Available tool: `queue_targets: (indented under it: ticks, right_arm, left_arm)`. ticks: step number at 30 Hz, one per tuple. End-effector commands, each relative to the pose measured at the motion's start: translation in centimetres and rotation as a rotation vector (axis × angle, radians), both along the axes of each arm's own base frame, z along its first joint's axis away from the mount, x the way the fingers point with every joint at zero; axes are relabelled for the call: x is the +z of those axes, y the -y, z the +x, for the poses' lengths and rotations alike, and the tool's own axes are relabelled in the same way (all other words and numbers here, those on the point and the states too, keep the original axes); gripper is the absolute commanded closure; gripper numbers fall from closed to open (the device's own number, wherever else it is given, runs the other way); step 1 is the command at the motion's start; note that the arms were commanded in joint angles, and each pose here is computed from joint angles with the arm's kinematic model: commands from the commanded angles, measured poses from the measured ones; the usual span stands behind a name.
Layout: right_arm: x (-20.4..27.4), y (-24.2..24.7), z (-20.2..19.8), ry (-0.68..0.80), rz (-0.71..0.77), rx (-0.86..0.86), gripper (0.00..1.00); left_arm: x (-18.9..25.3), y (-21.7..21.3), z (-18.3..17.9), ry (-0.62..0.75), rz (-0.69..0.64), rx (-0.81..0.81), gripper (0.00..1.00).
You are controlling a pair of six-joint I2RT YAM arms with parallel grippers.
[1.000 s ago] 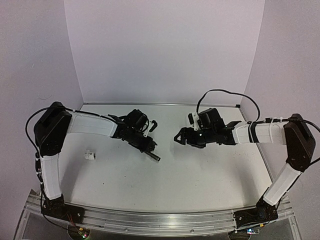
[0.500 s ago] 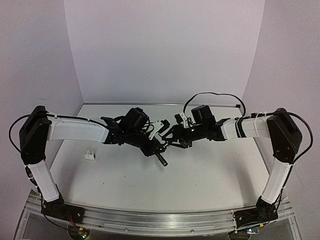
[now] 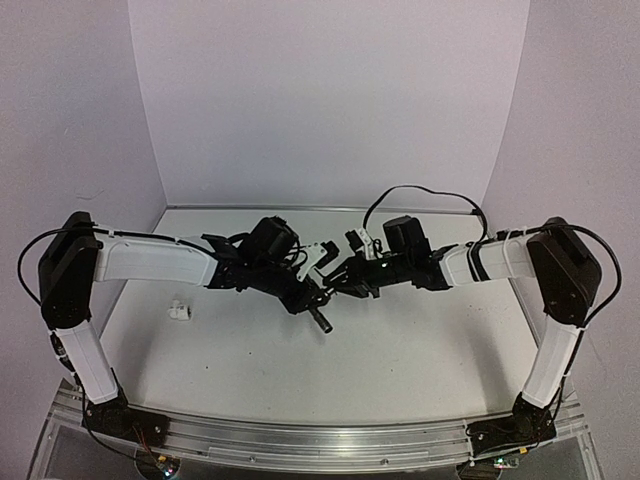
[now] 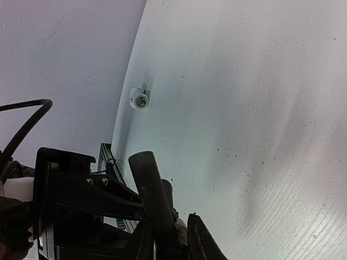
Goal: Install the water faucets
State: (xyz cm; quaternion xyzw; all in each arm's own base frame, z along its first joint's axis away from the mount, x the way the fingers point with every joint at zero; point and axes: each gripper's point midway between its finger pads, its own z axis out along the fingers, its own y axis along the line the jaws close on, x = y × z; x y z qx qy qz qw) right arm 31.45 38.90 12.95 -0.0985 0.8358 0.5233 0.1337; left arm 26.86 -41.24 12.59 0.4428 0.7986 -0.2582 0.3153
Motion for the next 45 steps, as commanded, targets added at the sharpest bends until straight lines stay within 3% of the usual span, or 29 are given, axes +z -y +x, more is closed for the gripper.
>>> queue_targets:
  ticks: [1,7,9,13,18,21,23,26,29,32,36,39,42,45]
  right_arm:
    - [0.9,-0.7,-0.5,-0.012,0.064,0.006,1.00]
    - [3.1,0.8,0.8,0.116,0.109,-0.125,1.00]
    - [3.9,1.4,1.3,0.167,0.113,-0.168,1.00]
    - [5.6,2.5,2.2,0.242,0.151,-0.260,1.00]
    - [8.4,4.2,2.6,0.357,0.230,-0.360,1.00]
    - [9.9,4.5,2.7,0.437,0.259,-0.378,1.00]
    - [10.1,4.7,3.1,0.456,0.245,-0.406,1.00]
    - [6.0,5.6,4.9,0.331,0.000,-0.485,1.00]
    - [2.8,6.2,3.9,0.281,-0.118,-0.448,1.00]
    - [0.2,7.9,3.2,0.270,-0.233,-0.452,0.99]
    - [-1.0,10.6,3.0,0.293,-0.417,-0.470,0.76]
    - [-0.7,12.4,2.9,0.336,-0.489,-0.499,0.60]
    - [-0.2,13.0,2.5,0.364,-0.505,-0.490,0.46]
    - [-0.4,13.4,2.5,0.372,-0.537,-0.484,0.39]
  left_arm:
    - [3.8,0.5,2.0,0.117,-0.072,0.074,0.91]
    - [6.5,-0.3,2.1,0.089,-0.144,0.157,0.20]
    - [7.9,-0.5,1.6,0.062,-0.192,0.171,0.09]
    - [9.7,-1.4,1.1,-0.003,-0.264,0.235,0.00]
    - [8.9,-3.0,1.7,-0.345,-0.419,0.326,0.00]
    - [8.8,-2.3,0.3,-0.531,-0.530,0.228,0.01]
    - [8.2,-2.4,0.2,-0.563,-0.535,0.243,0.03]
    - [7.5,-3.4,1.0,-0.528,-0.528,0.299,0.03]
    - [6.5,-3.3,0.7,-0.526,-0.500,0.262,0.04]
    - [4.0,-2.5,0.7,-0.530,-0.438,0.236,0.14]
    - [-0.7,-1.1,1.3,-0.514,-0.265,0.282,0.26]
    - [-3.2,0.3,1.6,-0.421,-0.124,0.292,0.27]
    - [-4.8,1.1,2.1,-0.407,-0.073,0.303,0.29]
    - [-5.9,1.5,2.5,-0.368,-0.034,0.315,0.31]
